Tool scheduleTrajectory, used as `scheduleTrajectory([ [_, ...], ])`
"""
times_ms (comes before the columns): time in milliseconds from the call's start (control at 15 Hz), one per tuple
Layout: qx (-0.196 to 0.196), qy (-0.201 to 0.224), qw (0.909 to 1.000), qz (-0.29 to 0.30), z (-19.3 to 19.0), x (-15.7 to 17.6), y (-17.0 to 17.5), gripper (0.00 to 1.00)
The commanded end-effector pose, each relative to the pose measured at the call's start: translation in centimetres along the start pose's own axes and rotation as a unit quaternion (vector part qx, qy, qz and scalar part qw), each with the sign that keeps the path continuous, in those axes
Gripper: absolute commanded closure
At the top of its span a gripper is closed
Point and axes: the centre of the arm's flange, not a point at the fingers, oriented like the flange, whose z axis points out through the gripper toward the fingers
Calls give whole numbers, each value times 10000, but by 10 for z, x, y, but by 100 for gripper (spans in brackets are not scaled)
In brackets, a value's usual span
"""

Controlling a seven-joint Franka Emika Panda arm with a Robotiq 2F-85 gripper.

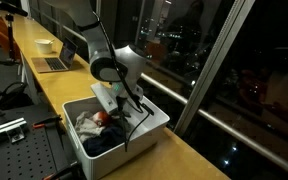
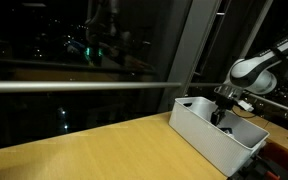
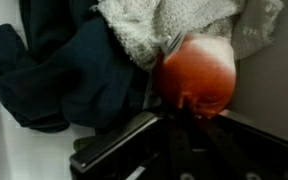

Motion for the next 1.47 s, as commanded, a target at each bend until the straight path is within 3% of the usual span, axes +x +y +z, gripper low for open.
scheduleTrajectory([
  [0,30,-88,9998,-157,-15,-4,11,99],
  [200,-24,-59,9997,-229,-32,-5,11,99],
  [400,-344,104,9986,-380,-87,-9,-3,99],
  [667,-893,366,9923,-771,-169,-6,-50,99],
  [1000,-1384,452,9745,-1708,-228,17,-176,99],
  [1400,-1482,257,9467,-2847,-205,28,-354,99],
])
